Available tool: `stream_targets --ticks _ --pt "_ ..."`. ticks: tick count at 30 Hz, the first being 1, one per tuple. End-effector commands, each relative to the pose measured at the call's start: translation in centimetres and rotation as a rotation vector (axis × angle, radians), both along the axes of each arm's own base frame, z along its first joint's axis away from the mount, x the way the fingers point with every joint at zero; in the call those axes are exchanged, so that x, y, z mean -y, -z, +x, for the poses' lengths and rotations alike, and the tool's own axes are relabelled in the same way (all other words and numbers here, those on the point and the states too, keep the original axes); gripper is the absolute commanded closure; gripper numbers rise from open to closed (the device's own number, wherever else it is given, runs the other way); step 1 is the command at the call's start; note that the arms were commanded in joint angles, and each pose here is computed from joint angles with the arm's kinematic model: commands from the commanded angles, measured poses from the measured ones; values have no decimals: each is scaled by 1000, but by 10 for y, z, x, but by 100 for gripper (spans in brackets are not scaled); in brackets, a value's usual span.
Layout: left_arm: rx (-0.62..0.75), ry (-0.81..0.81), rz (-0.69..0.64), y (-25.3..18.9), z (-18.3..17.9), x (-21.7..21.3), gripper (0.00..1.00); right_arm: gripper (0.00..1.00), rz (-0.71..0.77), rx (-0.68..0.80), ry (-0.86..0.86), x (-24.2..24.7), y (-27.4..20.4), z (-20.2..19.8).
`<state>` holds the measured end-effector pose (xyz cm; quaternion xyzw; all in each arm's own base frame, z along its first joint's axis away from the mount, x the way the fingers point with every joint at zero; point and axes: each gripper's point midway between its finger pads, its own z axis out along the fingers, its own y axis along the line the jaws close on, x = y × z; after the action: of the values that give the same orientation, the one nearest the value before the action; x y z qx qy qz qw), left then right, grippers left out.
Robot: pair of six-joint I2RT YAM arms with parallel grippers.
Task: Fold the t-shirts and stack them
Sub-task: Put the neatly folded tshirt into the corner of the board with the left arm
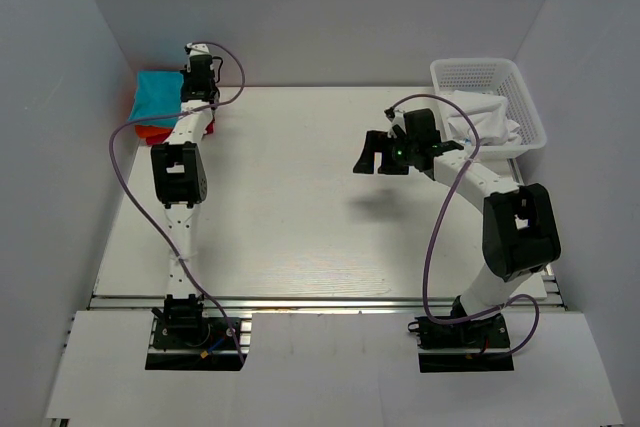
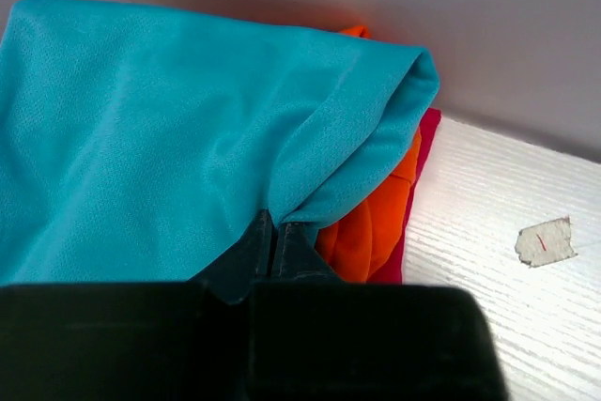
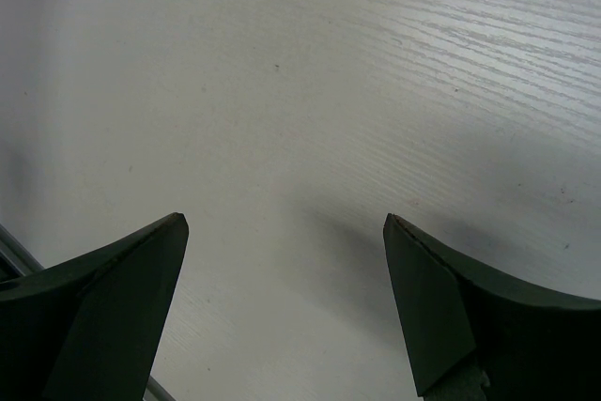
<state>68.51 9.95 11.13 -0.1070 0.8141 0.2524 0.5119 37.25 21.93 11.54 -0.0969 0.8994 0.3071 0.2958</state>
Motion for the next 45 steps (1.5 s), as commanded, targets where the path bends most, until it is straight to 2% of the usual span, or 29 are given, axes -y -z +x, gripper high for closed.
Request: stream_targets --ticks 1,2,4,6,7,9,10,15,19,24,25,26,27,29,30,31,33,34,37,42,45 --pt "117 2 -52 -43 7 -7 92 10 -9 19 -5 1 -7 8" --pt "104 18 -59 -40 7 -5 82 10 -7 16 -10 0 -8 8" --pt "73 45 -72 -25 6 0 48 10 -9 16 -8 0 -8 8" --pt "67 78 -77 -27 6 5 30 10 -6 15 -13 -1 -9 8" --pt "68 99 -86 -32 5 8 18 10 -2 18 -11 0 -10 9" --pt "80 111 -81 -45 3 10 9 10 0 20 -14 -2 -11 10" --pt "108 121 -82 -64 2 11 0 10 6 20 -15 -3 -12 10" --pt "157 115 -80 -108 -12 1 0 10 33 34 -39 -8 -19 9" --pt "205 96 -145 -136 -24 -15 0 10 44 30 -46 -10 -19 9" --pt "227 149 -219 -135 -31 -36 0 10 49 37 -52 -12 -20 9" --pt "226 148 -244 -132 -30 -40 3 10 48 39 -49 -11 -21 10" --pt "222 162 -267 -125 -24 -44 11 10 50 41 -44 -11 -21 10" --pt "202 147 -294 -114 -24 -50 26 10 52 37 -43 -11 -21 9" --pt "193 156 -334 -96 -20 -64 49 10 53 47 -47 -12 -23 12" --pt "183 160 -344 -89 -20 -68 56 10 52 48 -48 -12 -24 12" --pt "183 164 -365 -80 -17 -66 71 10 46 39 -47 -11 -22 12" --pt "185 189 -397 -66 -15 -73 82 10 41 35 -42 -11 -21 15" --pt "160 175 -425 -43 -15 -80 91 10 42 36 -43 -12 -22 16" --pt "142 204 -474 -26 -11 -86 94 10 40 27 -40 -13 -20 20" --pt "133 67 -553 16 -17 -121 96 10 49 10 -39 -16 -19 22" --pt "152 32 -620 17 -23 -132 96 10 54 9 -43 -18 -19 23"
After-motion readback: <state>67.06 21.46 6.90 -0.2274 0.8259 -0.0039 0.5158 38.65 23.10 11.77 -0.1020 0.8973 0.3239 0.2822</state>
